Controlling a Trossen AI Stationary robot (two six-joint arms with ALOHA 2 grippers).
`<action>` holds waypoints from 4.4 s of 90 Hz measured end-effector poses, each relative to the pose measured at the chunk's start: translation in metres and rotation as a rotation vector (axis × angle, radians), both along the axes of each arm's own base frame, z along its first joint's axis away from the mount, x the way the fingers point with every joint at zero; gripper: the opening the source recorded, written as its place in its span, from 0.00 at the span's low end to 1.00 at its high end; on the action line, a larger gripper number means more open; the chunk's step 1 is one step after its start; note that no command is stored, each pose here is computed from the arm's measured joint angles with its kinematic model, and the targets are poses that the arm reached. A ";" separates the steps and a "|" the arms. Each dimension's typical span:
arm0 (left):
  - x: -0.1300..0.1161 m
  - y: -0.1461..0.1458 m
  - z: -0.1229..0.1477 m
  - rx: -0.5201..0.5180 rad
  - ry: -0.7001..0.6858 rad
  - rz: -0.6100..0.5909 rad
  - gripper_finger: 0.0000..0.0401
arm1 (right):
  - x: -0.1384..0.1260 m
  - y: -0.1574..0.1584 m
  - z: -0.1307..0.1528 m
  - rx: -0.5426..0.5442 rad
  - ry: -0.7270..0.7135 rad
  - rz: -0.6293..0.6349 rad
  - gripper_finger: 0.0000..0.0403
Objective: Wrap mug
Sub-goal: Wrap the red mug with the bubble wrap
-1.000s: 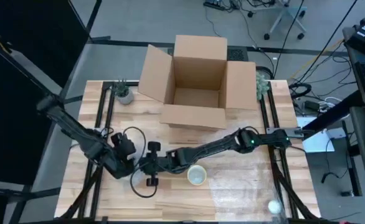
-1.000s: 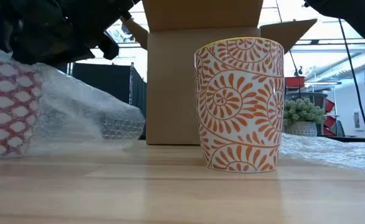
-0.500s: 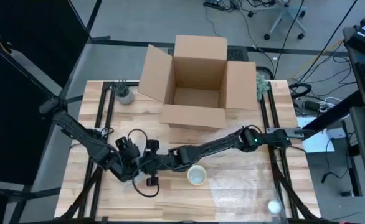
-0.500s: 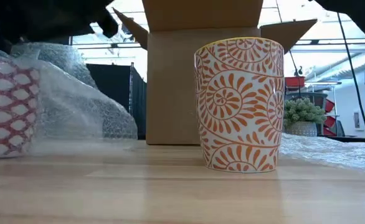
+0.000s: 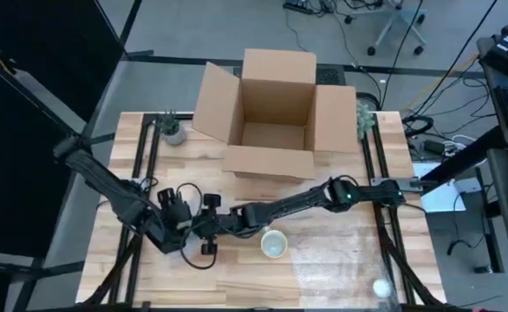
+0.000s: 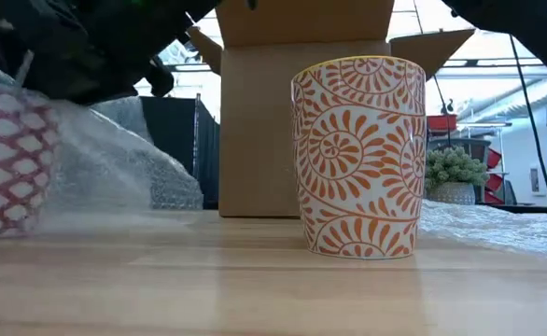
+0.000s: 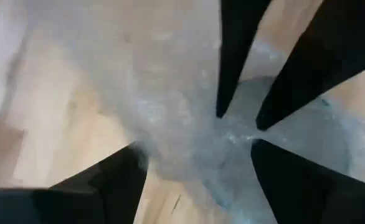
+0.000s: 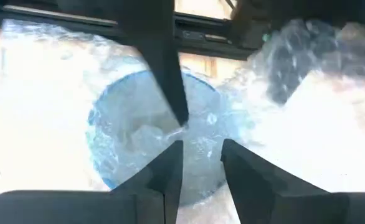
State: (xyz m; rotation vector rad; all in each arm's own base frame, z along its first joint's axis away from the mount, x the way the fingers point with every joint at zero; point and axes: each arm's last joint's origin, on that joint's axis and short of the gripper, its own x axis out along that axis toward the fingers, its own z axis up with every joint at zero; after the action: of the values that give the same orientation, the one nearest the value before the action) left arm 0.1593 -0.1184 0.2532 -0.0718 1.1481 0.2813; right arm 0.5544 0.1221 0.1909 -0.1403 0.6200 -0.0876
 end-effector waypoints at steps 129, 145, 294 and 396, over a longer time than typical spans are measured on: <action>-0.006 -0.032 -0.071 -0.190 -0.153 -0.156 0.67 | -0.001 -0.003 0.018 0.010 -0.054 -0.004 0.25; -0.005 -0.032 -0.071 -0.194 -0.155 -0.158 0.67 | -0.001 -0.003 0.024 0.022 -0.075 -0.003 0.25; -0.011 -0.038 -0.072 -0.215 -0.116 -0.249 0.67 | -0.024 -0.069 0.051 -0.039 0.109 -0.291 0.25; -0.006 -0.044 -0.052 -0.254 -0.130 -0.284 0.67 | -0.024 0.024 0.013 0.256 0.134 -0.099 0.25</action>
State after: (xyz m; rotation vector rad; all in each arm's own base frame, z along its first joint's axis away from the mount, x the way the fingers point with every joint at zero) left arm 0.1528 -0.1626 0.2014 -0.1469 1.0445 -0.1207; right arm 0.5300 0.1466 0.2043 0.1337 0.7665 -0.0938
